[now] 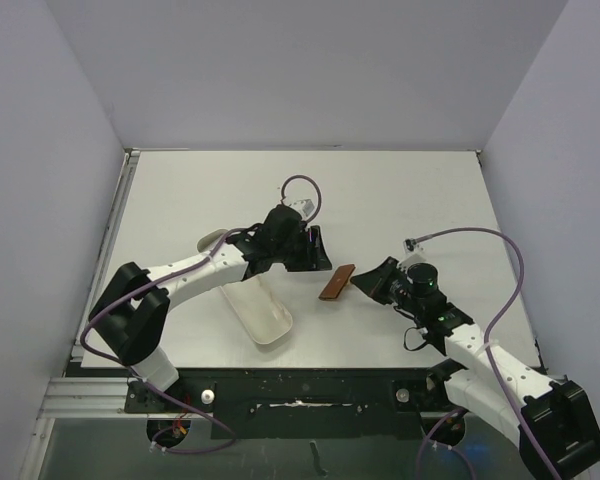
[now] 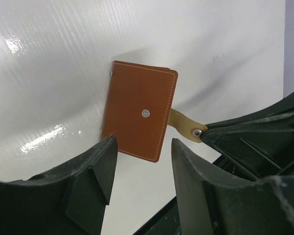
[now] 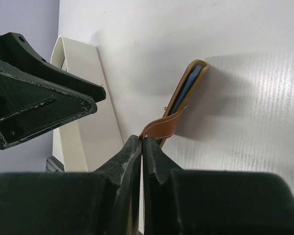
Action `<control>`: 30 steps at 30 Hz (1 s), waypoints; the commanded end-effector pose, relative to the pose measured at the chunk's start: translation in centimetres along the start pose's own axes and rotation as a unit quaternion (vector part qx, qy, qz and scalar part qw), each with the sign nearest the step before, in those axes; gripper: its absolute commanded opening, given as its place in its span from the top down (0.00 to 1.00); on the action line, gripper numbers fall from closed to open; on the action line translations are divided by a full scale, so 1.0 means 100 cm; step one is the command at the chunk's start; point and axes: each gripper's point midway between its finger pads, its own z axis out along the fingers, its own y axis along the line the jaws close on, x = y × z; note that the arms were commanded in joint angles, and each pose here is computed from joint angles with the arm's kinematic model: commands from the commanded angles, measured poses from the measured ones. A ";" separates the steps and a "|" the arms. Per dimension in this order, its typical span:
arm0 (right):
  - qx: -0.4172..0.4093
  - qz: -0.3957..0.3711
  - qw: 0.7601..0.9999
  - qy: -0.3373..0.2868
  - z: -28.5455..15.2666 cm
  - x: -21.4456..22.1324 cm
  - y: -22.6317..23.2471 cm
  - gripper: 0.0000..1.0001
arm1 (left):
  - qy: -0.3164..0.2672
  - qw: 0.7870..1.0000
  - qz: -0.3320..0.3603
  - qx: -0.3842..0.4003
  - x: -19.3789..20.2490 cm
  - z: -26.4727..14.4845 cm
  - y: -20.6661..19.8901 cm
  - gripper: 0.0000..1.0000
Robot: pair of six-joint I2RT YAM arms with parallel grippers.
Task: Put the credit cards into the card holder
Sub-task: Open the card holder at the center of the board.
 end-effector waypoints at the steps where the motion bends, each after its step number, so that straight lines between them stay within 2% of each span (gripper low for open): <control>1: -0.061 -0.005 0.997 -0.036 -0.002 -0.025 0.038 1.00 | -0.041 0.999 0.003 0.016 -0.023 -0.016 -0.013 0.53; 10: 0.009 -0.006 0.999 -0.036 -0.010 -0.013 0.001 1.00 | -0.022 0.999 0.004 0.031 -0.016 -0.008 -0.017 0.53; 16: 0.066 -0.015 0.996 -0.057 -0.022 -0.013 -0.027 1.00 | -0.015 0.999 0.013 0.034 -0.015 -0.004 -0.021 0.53; 30: 0.076 -0.010 0.995 -0.056 -0.025 -0.006 -0.037 1.00 | 0.022 0.997 0.028 0.070 0.013 0.028 -0.050 0.53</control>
